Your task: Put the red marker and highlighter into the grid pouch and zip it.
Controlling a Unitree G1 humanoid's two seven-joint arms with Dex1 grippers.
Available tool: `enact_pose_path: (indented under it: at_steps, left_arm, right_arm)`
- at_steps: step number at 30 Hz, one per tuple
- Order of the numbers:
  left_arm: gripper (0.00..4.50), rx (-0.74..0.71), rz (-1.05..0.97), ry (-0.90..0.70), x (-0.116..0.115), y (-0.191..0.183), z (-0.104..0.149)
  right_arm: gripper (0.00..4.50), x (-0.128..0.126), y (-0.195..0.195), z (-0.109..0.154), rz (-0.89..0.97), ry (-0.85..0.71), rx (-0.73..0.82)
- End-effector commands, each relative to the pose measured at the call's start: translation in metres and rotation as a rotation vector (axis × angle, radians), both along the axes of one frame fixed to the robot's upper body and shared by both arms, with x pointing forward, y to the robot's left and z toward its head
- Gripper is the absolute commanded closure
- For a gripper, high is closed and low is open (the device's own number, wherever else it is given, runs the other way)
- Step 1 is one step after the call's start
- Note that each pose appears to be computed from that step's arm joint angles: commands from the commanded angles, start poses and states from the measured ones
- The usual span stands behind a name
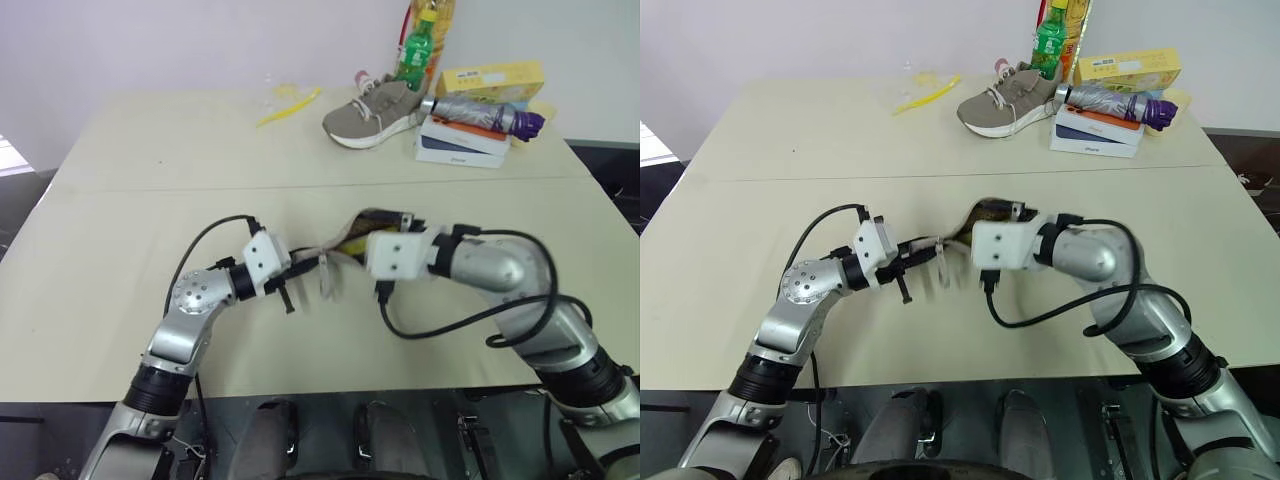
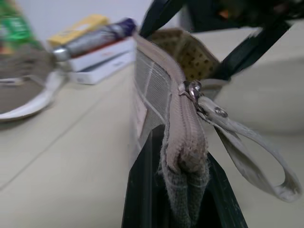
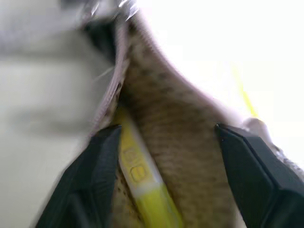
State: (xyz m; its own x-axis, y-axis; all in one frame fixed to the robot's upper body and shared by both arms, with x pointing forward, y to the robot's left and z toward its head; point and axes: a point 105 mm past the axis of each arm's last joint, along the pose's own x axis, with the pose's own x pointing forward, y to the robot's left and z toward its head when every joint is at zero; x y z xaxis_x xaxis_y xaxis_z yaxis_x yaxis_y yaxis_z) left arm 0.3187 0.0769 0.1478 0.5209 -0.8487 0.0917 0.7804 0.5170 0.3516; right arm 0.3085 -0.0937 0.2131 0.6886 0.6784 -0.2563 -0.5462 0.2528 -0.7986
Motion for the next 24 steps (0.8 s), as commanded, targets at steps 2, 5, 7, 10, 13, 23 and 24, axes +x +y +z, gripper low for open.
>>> enact_pose_path:
  at_steps: [2, 5, 7, 10, 13, 23, 24]
  left_arm:
    - [4.50, -0.139, 0.131, 0.030, 0.023, 0.009, 0.011]
    - [4.50, -0.181, 0.151, 0.042, 0.029, 0.001, 0.014]
    - [4.50, -0.187, 0.164, 0.036, 0.032, -0.003, 0.016]
    - [4.50, -0.203, 0.181, 0.033, 0.035, -0.008, 0.018]
    - [4.50, -0.206, 0.177, 0.028, 0.034, -0.012, 0.019]
    - [4.50, -0.180, 0.154, 0.010, 0.030, -0.020, 0.017]
    - [4.50, -0.181, 0.156, 0.009, 0.030, -0.020, 0.018]
  right_arm:
    - [1.31, -0.011, -0.005, 0.038, 0.004, 0.103, 0.276]
    - [1.31, -0.016, -0.004, 0.024, -0.023, 0.270, 0.381]
    - [1.31, -0.019, -0.001, 0.009, -0.045, 0.341, 0.390]
    - [1.31, -0.019, 0.008, -0.012, -0.105, 0.454, 0.478]
    - [1.31, -0.009, 0.017, -0.020, -0.194, 0.535, 0.629]
    - [3.14, 0.002, 0.039, -0.035, -0.267, 0.611, 0.725]
    - [3.67, 0.003, 0.038, -0.033, -0.271, 0.608, 0.728]
